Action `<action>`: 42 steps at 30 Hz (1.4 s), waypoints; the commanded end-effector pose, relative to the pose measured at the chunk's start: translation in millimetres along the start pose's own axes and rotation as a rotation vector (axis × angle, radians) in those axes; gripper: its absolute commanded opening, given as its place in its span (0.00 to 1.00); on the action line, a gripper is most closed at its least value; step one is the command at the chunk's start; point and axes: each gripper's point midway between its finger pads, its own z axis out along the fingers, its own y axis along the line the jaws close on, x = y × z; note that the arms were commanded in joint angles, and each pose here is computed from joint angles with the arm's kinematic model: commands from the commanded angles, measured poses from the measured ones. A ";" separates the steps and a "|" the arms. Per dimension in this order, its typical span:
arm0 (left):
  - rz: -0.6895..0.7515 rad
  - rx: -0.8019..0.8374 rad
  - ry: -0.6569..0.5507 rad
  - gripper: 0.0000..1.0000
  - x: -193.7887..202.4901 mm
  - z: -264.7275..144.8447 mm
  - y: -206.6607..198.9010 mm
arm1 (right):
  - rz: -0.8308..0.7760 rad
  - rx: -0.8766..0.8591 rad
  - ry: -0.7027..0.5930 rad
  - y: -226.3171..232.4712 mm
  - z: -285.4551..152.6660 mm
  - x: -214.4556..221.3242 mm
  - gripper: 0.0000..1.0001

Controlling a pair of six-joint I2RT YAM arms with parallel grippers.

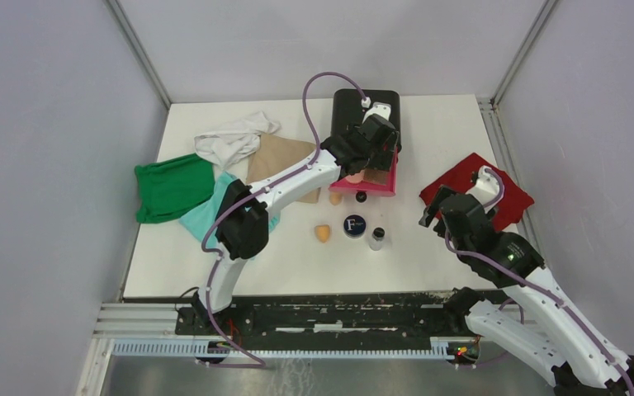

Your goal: Organize the makeup

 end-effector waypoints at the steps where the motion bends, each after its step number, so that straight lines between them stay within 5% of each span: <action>1: -0.056 0.017 -0.033 0.86 -16.8 -4.8 -4.8 | 0.031 -0.037 -0.022 10.3 -3.6 -10.1 0.86; 12: -0.054 0.111 -0.011 0.89 -18.6 -35.0 -16.6 | -0.018 -0.137 0.037 41.0 2.0 -4.4 0.86; 25: -0.035 0.195 -0.082 0.89 -18.7 -139.9 1.3 | -0.072 -0.264 0.077 73.1 4.4 -0.4 0.85; 35: -0.053 0.110 -0.002 0.87 83.1 -156.2 55.8 | -0.073 -0.259 0.089 74.7 10.3 5.6 0.85; 42: 0.049 0.107 0.014 0.86 129.8 -151.9 28.9 | -0.059 -0.233 0.082 69.0 12.5 6.8 0.85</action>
